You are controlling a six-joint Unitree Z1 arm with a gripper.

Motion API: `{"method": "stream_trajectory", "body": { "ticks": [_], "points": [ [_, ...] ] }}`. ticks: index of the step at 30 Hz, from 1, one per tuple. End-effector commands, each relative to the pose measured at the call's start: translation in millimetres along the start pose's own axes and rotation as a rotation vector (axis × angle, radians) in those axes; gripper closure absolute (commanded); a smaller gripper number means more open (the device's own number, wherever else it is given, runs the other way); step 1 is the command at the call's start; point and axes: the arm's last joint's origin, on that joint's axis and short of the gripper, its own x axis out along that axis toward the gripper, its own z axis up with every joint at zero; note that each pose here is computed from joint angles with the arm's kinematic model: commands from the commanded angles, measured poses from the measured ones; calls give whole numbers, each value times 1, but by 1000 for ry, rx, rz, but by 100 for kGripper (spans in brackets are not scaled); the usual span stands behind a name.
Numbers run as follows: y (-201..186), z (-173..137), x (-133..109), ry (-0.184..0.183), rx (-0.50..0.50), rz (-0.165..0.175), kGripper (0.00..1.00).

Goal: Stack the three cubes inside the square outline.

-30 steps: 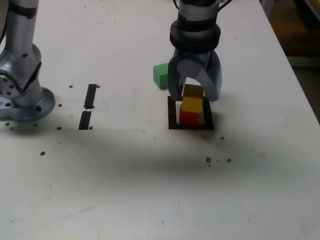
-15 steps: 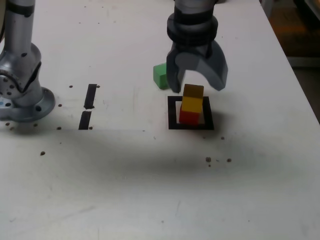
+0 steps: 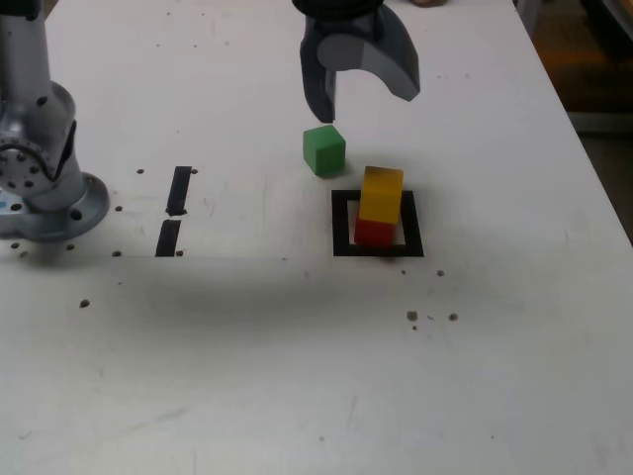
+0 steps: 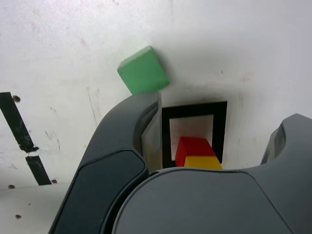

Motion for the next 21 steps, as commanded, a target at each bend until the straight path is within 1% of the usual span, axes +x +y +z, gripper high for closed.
{"method": "stream_trajectory", "body": {
  "ticks": [1,4,7,9,12,16,21],
  "points": [
    [6,-2,1,-18,-20,12,11],
    [12,-2,7,-27,-40,27,9],
    [16,-5,13,-18,-54,32,8],
    [17,-8,18,-2,-61,30,8],
    [19,-15,24,31,-71,24,7],
    [20,-23,27,73,-76,13,7],
    [19,-25,32,109,-79,-17,7]
  ]
}}
